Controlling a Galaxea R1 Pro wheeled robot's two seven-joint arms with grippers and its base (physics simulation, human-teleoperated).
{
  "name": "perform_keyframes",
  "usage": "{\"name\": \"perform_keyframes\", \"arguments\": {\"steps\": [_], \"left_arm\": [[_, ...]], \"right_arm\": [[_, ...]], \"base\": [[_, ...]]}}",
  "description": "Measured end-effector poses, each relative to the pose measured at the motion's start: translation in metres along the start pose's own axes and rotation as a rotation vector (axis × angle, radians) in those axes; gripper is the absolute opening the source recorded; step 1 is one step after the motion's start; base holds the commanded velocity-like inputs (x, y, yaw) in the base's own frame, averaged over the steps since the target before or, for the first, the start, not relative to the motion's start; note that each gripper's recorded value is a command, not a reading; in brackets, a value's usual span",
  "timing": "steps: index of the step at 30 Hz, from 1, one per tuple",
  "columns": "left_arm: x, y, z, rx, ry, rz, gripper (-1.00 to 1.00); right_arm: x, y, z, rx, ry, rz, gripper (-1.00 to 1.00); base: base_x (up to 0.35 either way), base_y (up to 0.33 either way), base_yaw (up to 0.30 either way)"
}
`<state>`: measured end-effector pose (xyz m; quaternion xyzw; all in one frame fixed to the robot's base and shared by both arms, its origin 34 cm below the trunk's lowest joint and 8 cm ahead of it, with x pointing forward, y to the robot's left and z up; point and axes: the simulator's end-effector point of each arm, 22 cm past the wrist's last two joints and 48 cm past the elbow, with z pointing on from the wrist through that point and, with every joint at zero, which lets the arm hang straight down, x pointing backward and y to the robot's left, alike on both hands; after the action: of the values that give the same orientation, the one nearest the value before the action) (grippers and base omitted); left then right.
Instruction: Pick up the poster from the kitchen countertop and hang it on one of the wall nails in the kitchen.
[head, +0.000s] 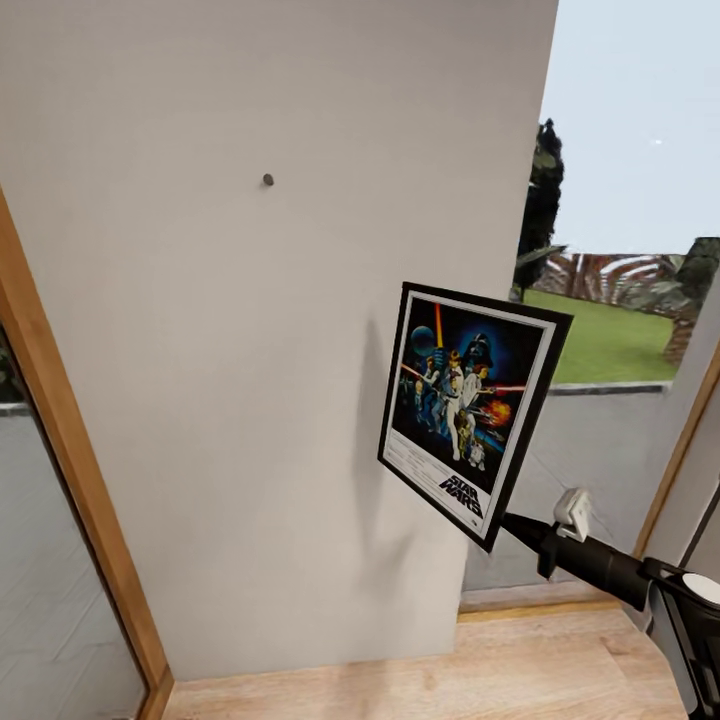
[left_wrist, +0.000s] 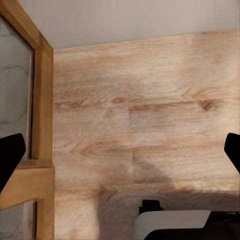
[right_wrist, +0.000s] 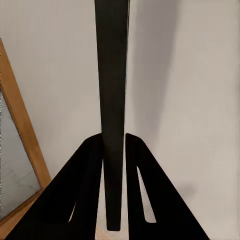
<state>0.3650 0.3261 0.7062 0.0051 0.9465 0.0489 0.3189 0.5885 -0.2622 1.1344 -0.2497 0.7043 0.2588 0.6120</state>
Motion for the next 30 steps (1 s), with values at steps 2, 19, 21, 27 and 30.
{"name": "perform_keyframes", "arguments": {"steps": [2,19,21,27,30], "left_arm": [[0.0,0.0,-0.001,-0.001,-0.002,0.0,1.0],[0.0,0.0,-0.001,0.0,-0.002,-0.001,1.0],[0.0,0.0,-0.001,0.0,-0.002,-0.001,1.0],[0.0,0.0,-0.001,0.001,-0.002,0.0,1.0],[0.0,-0.001,-0.001,0.003,-0.002,0.001,1.0]], "right_arm": [[-0.002,0.005,0.001,-0.015,-0.001,-0.002,-1.0],[-0.059,0.055,0.012,-0.218,-0.006,0.026,-1.0],[-0.073,0.054,0.015,-0.229,-0.014,0.036,-1.0],[-0.133,0.08,0.049,-0.331,0.011,0.026,-1.0],[-0.167,0.097,0.064,-0.383,0.025,-0.004,-1.0]], "base": [[0.004,0.0,0.0],[0.0,0.0,0.0],[0.0,0.0,0.0],[0.0,0.0,0.0],[0.0,0.0,0.0]]}}
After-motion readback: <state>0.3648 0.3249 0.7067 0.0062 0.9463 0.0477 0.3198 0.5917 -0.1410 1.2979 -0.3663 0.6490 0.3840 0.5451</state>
